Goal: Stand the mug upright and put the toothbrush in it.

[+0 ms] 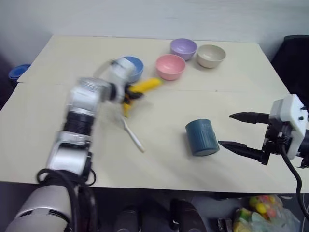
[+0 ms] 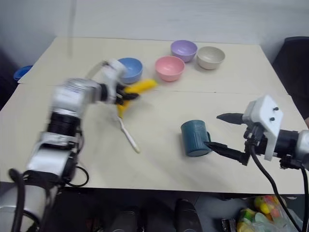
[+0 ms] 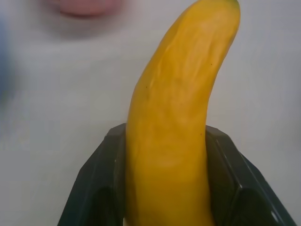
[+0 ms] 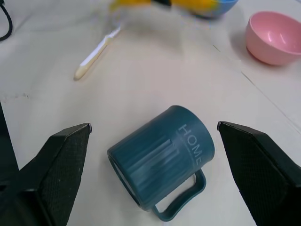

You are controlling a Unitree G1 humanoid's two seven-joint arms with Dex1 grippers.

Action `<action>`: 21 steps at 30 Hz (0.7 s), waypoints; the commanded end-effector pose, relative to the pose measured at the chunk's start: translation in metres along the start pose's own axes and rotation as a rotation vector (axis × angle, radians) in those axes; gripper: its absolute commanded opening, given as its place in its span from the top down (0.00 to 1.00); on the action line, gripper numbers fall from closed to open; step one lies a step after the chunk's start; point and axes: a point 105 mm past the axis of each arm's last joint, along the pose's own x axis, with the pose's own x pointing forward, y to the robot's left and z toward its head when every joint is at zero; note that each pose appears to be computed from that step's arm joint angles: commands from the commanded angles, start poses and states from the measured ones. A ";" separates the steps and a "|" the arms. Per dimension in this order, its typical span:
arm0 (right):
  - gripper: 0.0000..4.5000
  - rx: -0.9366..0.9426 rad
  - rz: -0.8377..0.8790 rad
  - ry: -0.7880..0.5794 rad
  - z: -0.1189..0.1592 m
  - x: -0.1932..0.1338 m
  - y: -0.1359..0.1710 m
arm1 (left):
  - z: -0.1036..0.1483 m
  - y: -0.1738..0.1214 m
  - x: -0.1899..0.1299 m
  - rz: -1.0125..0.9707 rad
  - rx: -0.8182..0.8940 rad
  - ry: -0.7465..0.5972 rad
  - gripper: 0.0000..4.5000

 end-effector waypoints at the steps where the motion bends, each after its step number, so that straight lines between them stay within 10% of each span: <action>1: 0.00 -0.049 0.052 -0.061 0.013 0.006 0.002 | -0.046 0.053 -0.059 0.272 -0.076 0.092 0.61; 8: 0.00 -0.079 0.258 -0.198 0.049 0.026 0.019 | -0.134 0.075 -0.142 0.423 -0.315 0.234 0.61; 14: 0.00 -0.086 0.307 -0.180 0.047 0.039 0.014 | -0.154 0.068 -0.139 0.465 -0.403 0.193 0.61; 21: 0.00 -0.087 0.288 -0.123 0.033 0.042 0.008 | -0.146 0.066 -0.146 0.480 -0.387 0.124 0.12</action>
